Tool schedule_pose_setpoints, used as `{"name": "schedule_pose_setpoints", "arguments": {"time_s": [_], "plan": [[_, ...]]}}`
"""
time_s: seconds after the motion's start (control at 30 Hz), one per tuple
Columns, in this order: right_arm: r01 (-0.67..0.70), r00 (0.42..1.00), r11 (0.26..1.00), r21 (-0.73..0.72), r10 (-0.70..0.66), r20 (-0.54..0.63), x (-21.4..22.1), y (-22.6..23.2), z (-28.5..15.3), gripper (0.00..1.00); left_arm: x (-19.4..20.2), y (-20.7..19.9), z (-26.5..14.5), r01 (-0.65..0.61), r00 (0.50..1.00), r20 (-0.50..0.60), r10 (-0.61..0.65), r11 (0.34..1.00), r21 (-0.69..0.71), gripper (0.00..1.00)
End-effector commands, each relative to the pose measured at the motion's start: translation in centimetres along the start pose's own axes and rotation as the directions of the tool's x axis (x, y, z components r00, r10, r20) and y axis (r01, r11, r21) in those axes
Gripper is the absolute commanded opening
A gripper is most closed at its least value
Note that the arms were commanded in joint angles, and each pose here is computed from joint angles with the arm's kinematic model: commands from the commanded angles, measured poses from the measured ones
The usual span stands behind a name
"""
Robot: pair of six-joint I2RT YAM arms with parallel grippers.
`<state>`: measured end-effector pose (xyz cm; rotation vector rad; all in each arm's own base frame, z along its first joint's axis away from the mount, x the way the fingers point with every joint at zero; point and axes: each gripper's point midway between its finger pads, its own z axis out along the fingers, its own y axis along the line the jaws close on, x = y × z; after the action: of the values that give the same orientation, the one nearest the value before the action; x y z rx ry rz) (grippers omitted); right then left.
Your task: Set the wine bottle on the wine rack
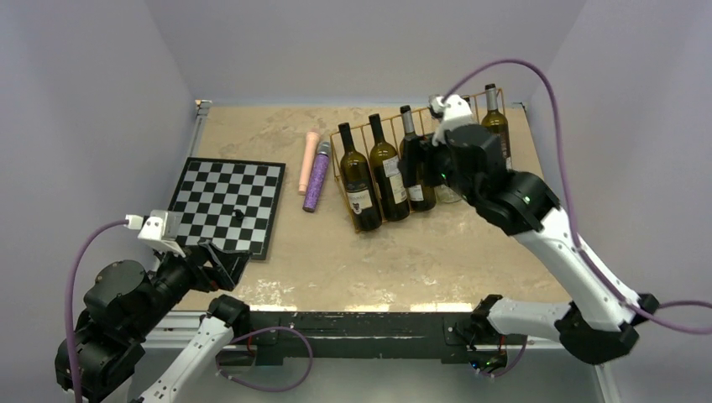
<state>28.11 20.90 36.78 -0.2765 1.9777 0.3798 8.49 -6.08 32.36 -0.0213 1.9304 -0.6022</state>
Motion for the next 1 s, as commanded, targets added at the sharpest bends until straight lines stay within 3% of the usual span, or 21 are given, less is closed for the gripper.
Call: {"name": "schedule_pose_setpoints", "arguments": {"time_s": [0.0, 0.17, 0.3, 0.4, 0.6, 0.97], "plan": [[0.023, 1.0, 0.972, 0.236, -0.02, -0.014, 3.6, -6.4, -4.3, 0.84, -1.5, 0.2, 0.7, 0.029, 0.998, 0.052, -0.028, 0.999, -0.028, 0.99], [-0.031, 0.994, 0.93, 0.366, -0.008, 0.105, 4.7, -10.7, -8.2, 0.86, -1.6, 0.9, 0.6, 0.025, 0.996, 0.088, -0.02, 0.998, -0.052, 0.99], [-0.099, 0.981, 0.915, 0.392, 0.023, 0.195, 5.4, -12.4, -10.5, 0.85, -2.1, 1.1, 0.0, 0.013, 0.992, 0.129, -0.005, 0.998, -0.058, 0.99], [-0.131, 0.971, 0.925, 0.355, 0.047, 0.236, 5.6, -12.6, -11.8, 0.85, -2.5, 1.1, -0.6, -0.003, 0.988, 0.155, 0.012, 0.999, -0.055, 0.99], [-0.087, 0.97, 0.992, 0.092, 0.064, 0.235, 6.1, -9.1, -13.8, 0.87, -2.9, 1.7, -1.2, -0.052, 0.982, 0.175, 0.066, 0.995, -0.084, 0.99], [-0.111, 0.967, 0.987, 0.116, 0.081, 0.241, 6.9, -10.1, -14.6, 0.89, -3.2, 1.9, -0.8, -0.076, 0.982, 0.163, 0.093, 0.992, -0.104, 0.99]]}}
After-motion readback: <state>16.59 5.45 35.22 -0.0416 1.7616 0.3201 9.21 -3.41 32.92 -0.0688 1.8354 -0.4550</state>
